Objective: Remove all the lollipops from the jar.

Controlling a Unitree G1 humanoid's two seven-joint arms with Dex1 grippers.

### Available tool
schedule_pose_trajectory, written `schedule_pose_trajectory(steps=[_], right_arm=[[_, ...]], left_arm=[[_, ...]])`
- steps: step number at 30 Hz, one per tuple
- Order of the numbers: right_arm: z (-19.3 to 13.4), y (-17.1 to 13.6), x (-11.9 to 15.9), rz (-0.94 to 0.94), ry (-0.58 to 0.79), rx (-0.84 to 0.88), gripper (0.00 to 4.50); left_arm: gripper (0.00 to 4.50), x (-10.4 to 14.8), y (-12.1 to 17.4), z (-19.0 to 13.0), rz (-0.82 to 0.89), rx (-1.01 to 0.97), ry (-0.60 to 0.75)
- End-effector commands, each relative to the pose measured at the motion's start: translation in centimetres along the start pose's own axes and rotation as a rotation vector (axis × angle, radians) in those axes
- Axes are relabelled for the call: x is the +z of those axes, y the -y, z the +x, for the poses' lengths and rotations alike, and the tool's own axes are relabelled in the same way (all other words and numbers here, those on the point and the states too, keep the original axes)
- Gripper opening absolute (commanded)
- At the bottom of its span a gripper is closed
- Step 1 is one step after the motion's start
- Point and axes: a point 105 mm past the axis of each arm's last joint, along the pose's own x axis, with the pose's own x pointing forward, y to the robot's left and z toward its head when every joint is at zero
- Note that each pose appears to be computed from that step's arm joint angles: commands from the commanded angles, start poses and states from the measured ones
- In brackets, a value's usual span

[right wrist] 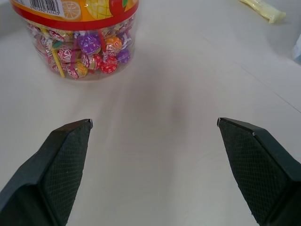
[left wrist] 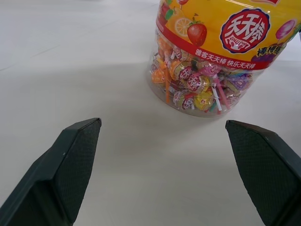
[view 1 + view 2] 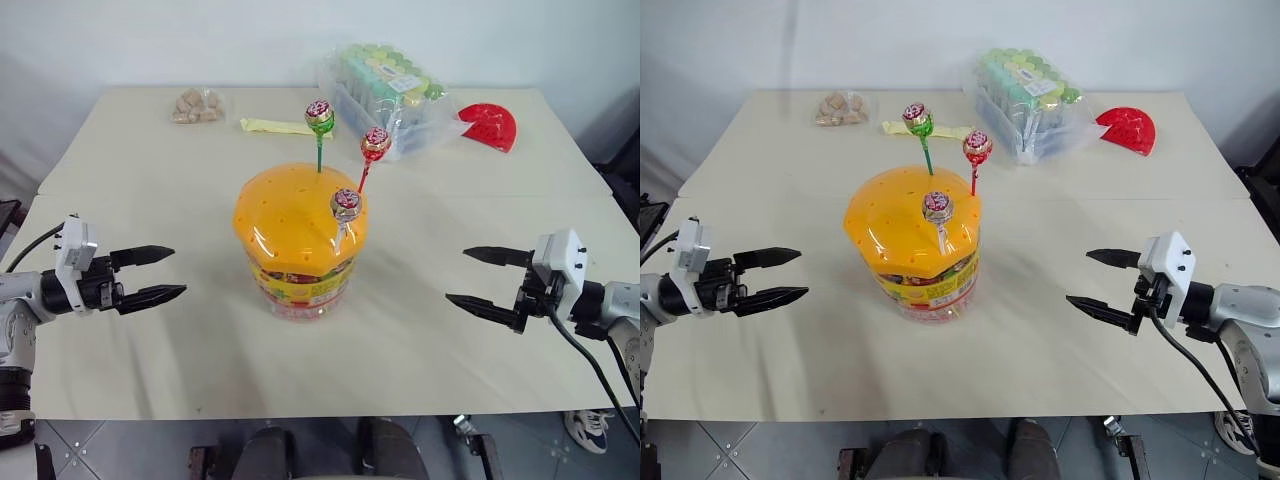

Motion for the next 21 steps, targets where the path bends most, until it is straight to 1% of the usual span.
schedule_pose_trajectory(steps=[1,4,5,7,9,12,14,15,18,19,21], right_arm=[[-0.2,0.0,1.5,-0.039,0.026,0.000,4.47],[-0.2,0.0,1.8,-0.027,0.018,-0.030,4.47],[-0.3,0.0,1.9,-0.024,0.012,-0.046,4.47],[-0.4,0.0,2.1,-0.020,-0.002,-0.078,4.47],[-0.5,-0.3,3.0,-0.007,0.006,-0.102,4.47],[-0.5,-0.8,3.8,0.001,-0.035,-0.110,4.47],[-0.4,-1.0,6.1,-0.005,0.042,-0.121,4.47],[-0.3,-0.9,7.3,-0.012,0.084,-0.127,4.47],[0.1,-0.5,9.2,-0.017,0.147,-0.134,4.47],[0.2,-0.3,9.8,-0.020,0.168,-0.129,4.47],[0.9,0.3,11.0,-0.023,0.218,-0.103,4.47]], left_arm=[[4.50,1.8,0.6,-0.3,0.072,-0.047,0.024],[4.50,1.7,0.1,-0.1,0.066,0.002,-0.002],[4.50,1.7,0.1,0.0,0.036,0.000,-0.003],[4.50,1.8,0.4,0.1,0.033,-0.010,-0.001],[4.50,2.0,0.8,0.2,0.027,-0.028,0.006],[4.50,2.5,1.1,0.4,0.071,-0.037,0.018],[4.50,3.4,1.3,0.4,0.029,-0.067,0.062],[4.50,3.7,1.4,0.4,0.039,-0.081,0.078],[4.50,4.6,1.6,0.5,0.091,-0.098,0.111],[4.50,5.2,1.8,0.4,0.097,-0.122,0.148],[4.50,5.9,2.0,0.2,0.120,-0.153,0.177]])
